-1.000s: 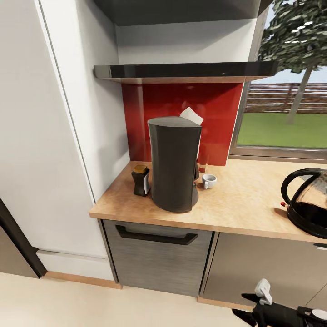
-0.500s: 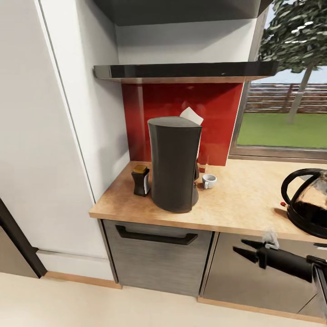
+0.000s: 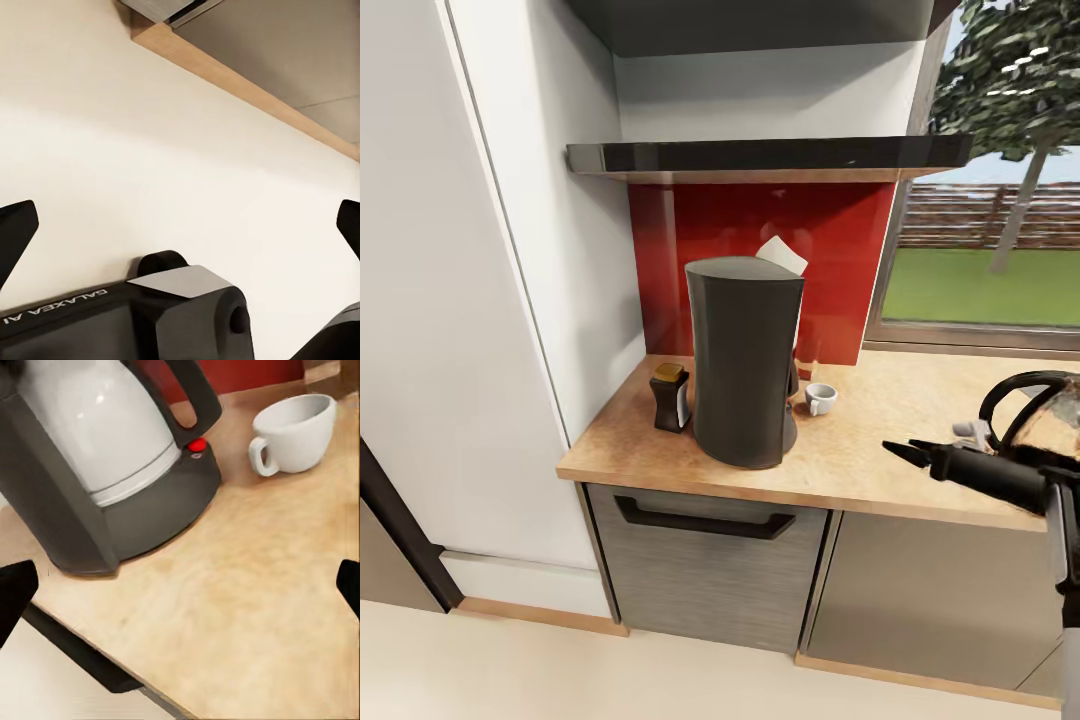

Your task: Set up a coffee station on the kitchen countertop: keep the coffee maker on the countertop, move the bottle of coffee from the kitchen shelf to the counter next to the coffee maker, place a paper coffee filter on top of the coffee maker, put the saucer next to the coffee maker with the coffee cup on the saucer, and place the electric kettle next to the coffee maker.

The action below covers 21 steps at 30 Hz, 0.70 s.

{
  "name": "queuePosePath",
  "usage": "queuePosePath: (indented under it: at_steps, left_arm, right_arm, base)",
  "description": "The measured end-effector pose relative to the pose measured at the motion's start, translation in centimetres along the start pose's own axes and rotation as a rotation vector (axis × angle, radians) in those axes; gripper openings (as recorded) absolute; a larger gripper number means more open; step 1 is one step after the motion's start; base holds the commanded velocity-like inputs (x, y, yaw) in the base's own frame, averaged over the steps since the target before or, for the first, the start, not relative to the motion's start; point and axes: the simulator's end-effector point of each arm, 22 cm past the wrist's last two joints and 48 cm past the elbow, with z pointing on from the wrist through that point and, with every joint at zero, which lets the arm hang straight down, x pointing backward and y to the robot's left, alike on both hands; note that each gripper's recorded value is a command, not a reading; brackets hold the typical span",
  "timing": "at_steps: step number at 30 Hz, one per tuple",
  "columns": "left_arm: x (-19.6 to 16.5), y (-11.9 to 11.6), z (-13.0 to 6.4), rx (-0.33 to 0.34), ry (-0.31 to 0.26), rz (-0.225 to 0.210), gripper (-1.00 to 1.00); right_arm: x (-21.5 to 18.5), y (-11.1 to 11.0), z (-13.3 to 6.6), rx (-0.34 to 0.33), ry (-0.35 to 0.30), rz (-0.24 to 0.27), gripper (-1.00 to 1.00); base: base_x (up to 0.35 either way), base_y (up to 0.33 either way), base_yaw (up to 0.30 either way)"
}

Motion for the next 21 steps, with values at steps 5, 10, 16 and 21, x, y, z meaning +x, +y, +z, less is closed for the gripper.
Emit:
queuePosePath:
  at_steps: [5, 10, 16, 21]
  left_arm:
    - [0.0, 0.0, 0.0, 0.000, 0.000, 0.000, 1.00]
    - [0.0, 0.0, 0.0, 0.000, -0.001, 0.001, 1.00]
    - [0.0, 0.0, 0.0, 0.001, -0.001, 0.001, 1.00]
    - [-0.1, 0.0, 0.0, 0.001, -0.001, 0.001, 1.00]
  right_arm:
    - [-4.3, -4.8, 0.2, 0.246, -0.062, -0.019, 1.00]
    - [-5.6, -8.3, 0.1, 0.463, -0.099, 0.005, 1.00]
    - [-5.7, -9.0, 1.3, 0.604, -0.086, -0.018, 1.00]
    - [-6.2, -9.5, 1.6, 0.746, -0.086, -0.036, 1.00]
  base:
    - [0.000, 0.000, 0.000]
    - [0.000, 0.000, 0.000]
    - [0.000, 0.000, 0.000]
    - [0.000, 0.000, 0.000]
